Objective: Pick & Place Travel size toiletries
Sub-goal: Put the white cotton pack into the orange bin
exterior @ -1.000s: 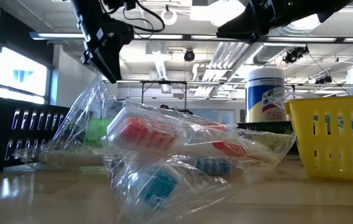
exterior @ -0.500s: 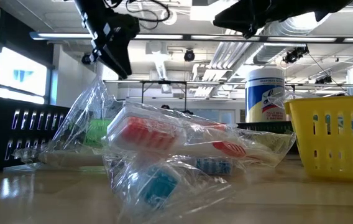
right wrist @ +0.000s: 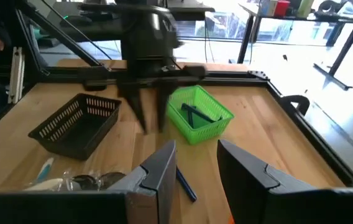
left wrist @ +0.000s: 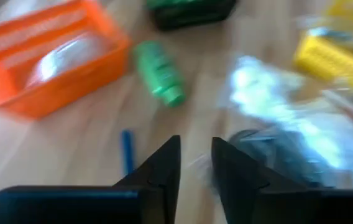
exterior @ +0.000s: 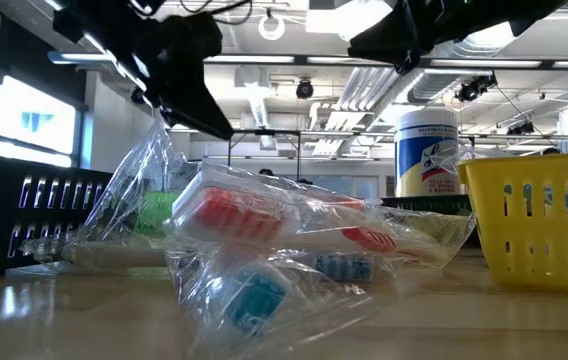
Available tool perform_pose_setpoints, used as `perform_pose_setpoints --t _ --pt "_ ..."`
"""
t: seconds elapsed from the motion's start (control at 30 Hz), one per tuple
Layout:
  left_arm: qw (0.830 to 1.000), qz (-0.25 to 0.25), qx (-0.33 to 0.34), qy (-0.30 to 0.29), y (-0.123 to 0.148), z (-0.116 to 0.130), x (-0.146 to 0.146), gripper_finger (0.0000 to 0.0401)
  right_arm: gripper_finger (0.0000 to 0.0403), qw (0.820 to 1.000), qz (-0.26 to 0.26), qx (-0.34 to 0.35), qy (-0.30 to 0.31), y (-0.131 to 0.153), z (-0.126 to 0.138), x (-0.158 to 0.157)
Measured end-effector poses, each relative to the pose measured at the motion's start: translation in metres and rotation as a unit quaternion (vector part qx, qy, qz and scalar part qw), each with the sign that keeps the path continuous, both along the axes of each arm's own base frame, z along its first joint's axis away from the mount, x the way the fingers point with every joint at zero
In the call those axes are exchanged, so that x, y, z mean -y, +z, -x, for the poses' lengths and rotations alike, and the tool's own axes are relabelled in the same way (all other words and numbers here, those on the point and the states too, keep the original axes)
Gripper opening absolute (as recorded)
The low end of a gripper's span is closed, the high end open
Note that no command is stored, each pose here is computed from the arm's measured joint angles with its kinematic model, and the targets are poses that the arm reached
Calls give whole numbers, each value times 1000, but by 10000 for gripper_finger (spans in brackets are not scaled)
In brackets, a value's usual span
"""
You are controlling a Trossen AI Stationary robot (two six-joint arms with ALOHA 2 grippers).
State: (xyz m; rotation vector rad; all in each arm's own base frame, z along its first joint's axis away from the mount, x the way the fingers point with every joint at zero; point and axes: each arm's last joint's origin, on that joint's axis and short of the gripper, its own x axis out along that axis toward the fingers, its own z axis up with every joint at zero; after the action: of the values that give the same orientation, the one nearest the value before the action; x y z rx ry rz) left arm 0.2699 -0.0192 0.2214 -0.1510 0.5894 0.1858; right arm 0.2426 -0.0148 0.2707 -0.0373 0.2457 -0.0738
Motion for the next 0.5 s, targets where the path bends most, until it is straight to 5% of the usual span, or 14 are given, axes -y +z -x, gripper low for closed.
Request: perform_pose_setpoints --t 0.23,0.5 --pt "995 2 52 -82 -2 0 19 50 111 998 -46 -21 23 -4 1 -2" --pt "995 3 52 -87 -2 0 20 45 111 996 -57 -27 63 -5 1 -23"
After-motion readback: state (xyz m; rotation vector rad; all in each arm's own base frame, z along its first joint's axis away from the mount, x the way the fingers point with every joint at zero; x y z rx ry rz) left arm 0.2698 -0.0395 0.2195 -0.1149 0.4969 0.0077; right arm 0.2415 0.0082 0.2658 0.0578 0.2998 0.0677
